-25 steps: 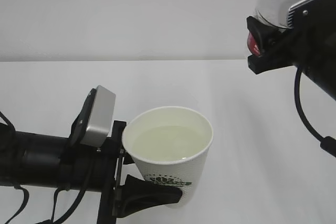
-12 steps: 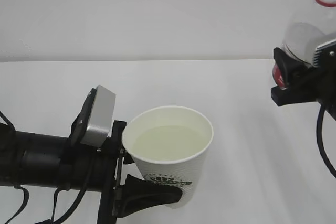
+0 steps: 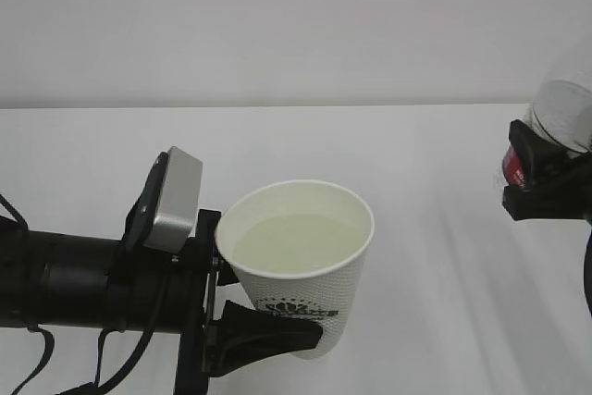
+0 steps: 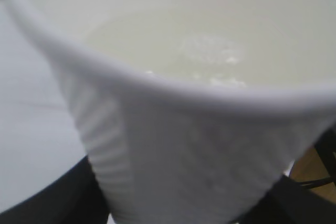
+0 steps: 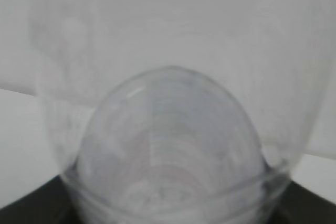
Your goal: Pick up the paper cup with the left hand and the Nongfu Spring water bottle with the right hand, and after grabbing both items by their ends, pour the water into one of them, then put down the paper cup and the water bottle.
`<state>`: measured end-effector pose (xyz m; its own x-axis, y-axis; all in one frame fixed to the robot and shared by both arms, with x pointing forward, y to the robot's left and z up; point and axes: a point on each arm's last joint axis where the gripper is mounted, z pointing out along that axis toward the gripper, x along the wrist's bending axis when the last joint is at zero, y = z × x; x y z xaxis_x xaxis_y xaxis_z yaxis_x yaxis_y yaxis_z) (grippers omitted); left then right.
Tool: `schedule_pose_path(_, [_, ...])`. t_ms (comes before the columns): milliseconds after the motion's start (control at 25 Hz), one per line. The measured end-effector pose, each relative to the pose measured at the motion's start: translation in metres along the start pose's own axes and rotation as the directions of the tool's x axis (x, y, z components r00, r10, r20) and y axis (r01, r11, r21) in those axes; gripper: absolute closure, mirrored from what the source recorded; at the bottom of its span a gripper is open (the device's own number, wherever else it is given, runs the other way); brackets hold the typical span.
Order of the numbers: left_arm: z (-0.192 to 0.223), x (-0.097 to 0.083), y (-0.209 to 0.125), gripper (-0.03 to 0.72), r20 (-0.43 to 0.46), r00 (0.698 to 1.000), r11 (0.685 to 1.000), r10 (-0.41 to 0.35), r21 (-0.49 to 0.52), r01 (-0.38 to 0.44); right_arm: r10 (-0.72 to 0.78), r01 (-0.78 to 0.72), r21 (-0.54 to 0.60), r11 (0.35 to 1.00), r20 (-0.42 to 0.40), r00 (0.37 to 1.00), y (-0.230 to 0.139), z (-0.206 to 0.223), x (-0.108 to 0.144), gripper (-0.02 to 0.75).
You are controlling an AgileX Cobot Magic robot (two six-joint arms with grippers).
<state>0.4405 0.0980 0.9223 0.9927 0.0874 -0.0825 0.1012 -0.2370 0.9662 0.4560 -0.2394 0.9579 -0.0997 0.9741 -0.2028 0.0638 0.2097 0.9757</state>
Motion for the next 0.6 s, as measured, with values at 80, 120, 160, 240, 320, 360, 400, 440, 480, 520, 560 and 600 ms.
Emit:
schedule_pose_path(80, [0.000, 0.000, 0.000, 0.229, 0.000, 1.000, 1.000, 0.000, 0.000, 0.000, 0.013, -0.013, 0.001, 1.000, 0.002, 1.000, 0.000, 0.000, 0.000, 0.287])
schedule_pose_path(120, [0.000, 0.000, 0.000, 0.229, -0.002, 1.000, 1.000, -0.001, -0.001, 0.001, 0.018, -0.018, 0.001, 1.000, 0.002, 1.000, 0.000, 0.000, 0.000, 0.287])
schedule_pose_path(160, [0.000, 0.000, 0.000, 0.229, -0.002, 1.000, 1.000, -0.001, -0.001, 0.001, 0.024, -0.024, 0.001, 1.000, 0.002, 1.000, 0.000, 0.000, 0.000, 0.287])
schedule_pose_path(240, [0.000, 0.000, 0.000, 0.229, -0.002, 1.000, 1.000, -0.001, -0.001, 0.001, 0.030, -0.030, 0.001, 1.000, 0.002, 1.000, 0.000, 0.000, 0.000, 0.287])
schedule_pose_path(320, [0.000, 0.000, 0.000, 0.229, -0.002, 1.000, 1.000, -0.001, -0.001, 0.001, 0.032, -0.032, 0.008, 0.999, 0.001, 0.999, -0.002, 0.001, 0.000, 0.287])
schedule_pose_path(360, [0.000, 0.000, 0.000, 0.229, -0.002, 1.000, 1.000, -0.001, -0.001, 0.001, 0.030, -0.030, 0.017, 0.999, 0.000, 1.000, -0.004, 0.001, 0.001, 0.287])
schedule_pose_path(400, [0.000, 0.000, 0.000, 0.229, -0.002, 1.000, 1.000, -0.001, -0.001, 0.001, 0.027, -0.027, 0.030, 0.999, -0.002, 1.000, -0.007, 0.002, 0.002, 0.287])
schedule_pose_path(440, [0.000, 0.000, 0.000, 0.229, -0.002, 1.000, 1.000, -0.001, -0.001, 0.001, 0.025, -0.025, 0.044, 0.999, -0.004, 1.000, -0.010, 0.003, 0.003, 0.287])
schedule_pose_path(480, [0.000, 0.000, 0.000, 0.229, -0.002, 1.000, 1.000, -0.001, -0.001, 0.001, 0.029, -0.028, 0.053, 0.998, -0.005, 1.000, -0.012, 0.004, 0.003, 0.287])
schedule_pose_path(520, [0.000, 0.000, 0.000, 0.229, -0.002, 1.000, 1.000, -0.001, -0.001, 0.001, 0.031, -0.031, 0.061, 0.998, -0.005, 0.999, -0.015, 0.005, 0.004, 0.287])
schedule_pose_path(560, [0.000, 0.000, 0.000, 0.229, -0.002, 1.000, 1.000, -0.001, -0.001, 0.001, 0.036, -0.035, 0.069, 0.997, -0.005, 0.999, -0.017, 0.006, 0.005, 0.287])
schedule_pose_path(600, [0.000, 0.000, 0.000, 0.229, -0.004, 1.000, 1.000, -0.002, -0.002, 0.002, 0.041, -0.040, 0.078, 0.996, -0.006, 0.999, -0.019, 0.006, 0.005, 0.287])
